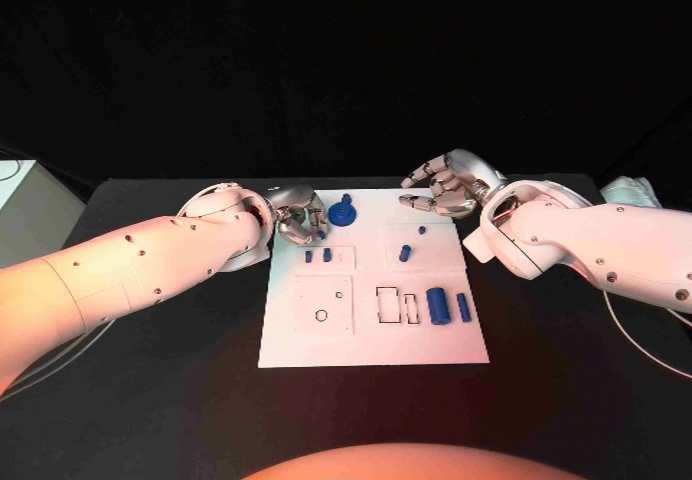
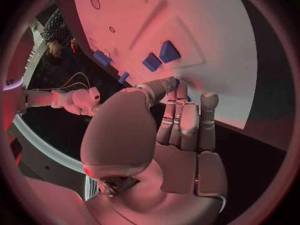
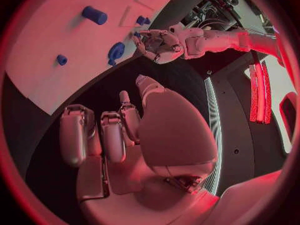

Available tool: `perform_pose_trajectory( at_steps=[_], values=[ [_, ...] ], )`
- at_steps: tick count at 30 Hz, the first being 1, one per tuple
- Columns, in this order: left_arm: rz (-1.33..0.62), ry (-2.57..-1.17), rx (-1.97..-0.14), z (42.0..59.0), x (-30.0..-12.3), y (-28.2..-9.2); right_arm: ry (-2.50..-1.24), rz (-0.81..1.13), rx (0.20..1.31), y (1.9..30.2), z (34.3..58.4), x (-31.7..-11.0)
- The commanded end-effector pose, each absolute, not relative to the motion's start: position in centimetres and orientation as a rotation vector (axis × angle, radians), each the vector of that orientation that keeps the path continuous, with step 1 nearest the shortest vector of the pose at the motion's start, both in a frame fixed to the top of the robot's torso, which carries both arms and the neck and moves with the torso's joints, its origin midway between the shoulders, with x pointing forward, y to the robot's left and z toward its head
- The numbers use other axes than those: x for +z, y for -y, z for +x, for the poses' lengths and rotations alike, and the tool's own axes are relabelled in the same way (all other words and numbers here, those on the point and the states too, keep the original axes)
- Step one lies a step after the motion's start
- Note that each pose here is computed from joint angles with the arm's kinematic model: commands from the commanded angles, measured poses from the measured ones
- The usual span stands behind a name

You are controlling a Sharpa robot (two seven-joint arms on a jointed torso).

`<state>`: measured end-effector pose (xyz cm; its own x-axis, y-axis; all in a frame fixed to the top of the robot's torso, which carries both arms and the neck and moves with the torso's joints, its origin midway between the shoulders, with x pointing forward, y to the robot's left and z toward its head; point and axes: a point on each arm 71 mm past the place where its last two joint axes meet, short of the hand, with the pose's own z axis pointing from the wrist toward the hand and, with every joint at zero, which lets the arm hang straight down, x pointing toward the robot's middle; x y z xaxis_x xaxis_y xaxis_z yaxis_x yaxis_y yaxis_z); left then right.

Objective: Assemble the parts on the task board

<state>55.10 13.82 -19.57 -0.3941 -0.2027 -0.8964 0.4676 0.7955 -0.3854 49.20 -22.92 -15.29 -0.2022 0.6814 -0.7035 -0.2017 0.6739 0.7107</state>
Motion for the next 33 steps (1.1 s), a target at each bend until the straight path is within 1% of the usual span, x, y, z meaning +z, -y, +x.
perform_pose_trajectory(
  at_steps=[1,26,33],
  values=[
    [0.204,-1.848,-0.743,54.9,-19.9,-13.8,-1.580,0.397,0.850,22.9,49.2,-15.3],
    [0.175,-1.831,-0.735,55.1,-19.7,-14.3,-1.581,0.399,0.846,23.0,49.2,-15.3],
    [0.161,-1.836,-0.720,55.1,-19.7,-15.2,-1.586,0.363,0.823,23.5,49.5,-15.3]
  ],
)
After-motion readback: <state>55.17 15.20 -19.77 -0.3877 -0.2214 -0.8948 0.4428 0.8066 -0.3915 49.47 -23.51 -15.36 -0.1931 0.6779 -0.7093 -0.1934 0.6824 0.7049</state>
